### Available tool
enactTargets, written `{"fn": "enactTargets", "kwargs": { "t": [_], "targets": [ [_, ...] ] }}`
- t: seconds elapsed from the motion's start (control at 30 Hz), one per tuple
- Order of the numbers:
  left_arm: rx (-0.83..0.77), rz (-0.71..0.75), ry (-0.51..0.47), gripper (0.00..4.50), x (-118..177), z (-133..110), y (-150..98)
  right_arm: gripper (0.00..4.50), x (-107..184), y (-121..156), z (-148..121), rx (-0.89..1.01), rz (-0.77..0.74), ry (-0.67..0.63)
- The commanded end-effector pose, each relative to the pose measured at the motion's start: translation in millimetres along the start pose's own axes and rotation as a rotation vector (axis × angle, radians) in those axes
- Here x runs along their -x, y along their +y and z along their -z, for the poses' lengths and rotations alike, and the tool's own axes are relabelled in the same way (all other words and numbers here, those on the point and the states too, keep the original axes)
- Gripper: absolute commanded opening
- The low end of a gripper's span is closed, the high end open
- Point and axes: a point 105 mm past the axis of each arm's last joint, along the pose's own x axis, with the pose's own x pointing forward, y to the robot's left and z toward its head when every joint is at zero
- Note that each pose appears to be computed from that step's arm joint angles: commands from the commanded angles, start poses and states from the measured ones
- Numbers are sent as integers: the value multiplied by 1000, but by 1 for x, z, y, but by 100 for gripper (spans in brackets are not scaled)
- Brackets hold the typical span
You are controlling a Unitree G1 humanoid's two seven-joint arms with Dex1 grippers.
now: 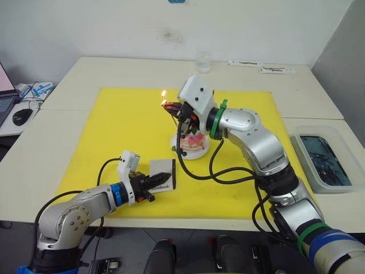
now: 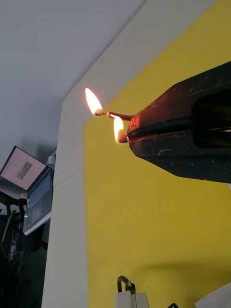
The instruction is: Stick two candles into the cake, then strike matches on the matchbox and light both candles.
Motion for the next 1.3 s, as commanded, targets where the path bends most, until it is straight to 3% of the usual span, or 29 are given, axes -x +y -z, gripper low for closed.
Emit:
{"fn": "enactTargets", "kwargs": {
  "t": [0.03, 0.17, 0.43, 0.8, 0.9, 1.2, 1.3],
  "targets": [
    [-14, 55, -11, 0, 0, -5, -12, 4, 11, -5, -22, 16, 20, -80],
    [0, 98, -8, 0, 1, -7, -20, 4, 25, -4, -21, -2, 20, -78],
    [25, 270, 37, 0, -3, -12, -51, 4, 97, -10, -1, -50, 89, 52],
    [24, 326, 22, 0, -26, -17, -61, 4, 256, -83, 65, -4, 659, 507],
    [27, 333, 21, 0, -29, -16, -61, 4, 291, -91, 82, 13, 753, 613],
    [37, 347, 16, 0, -35, -13, -66, 4, 341, -92, 127, -15, 893, 798],
    [37, 347, 13, 0, -36, -14, -66, 64, 346, -93, 132, -15, 917, 814]
  ]
}}
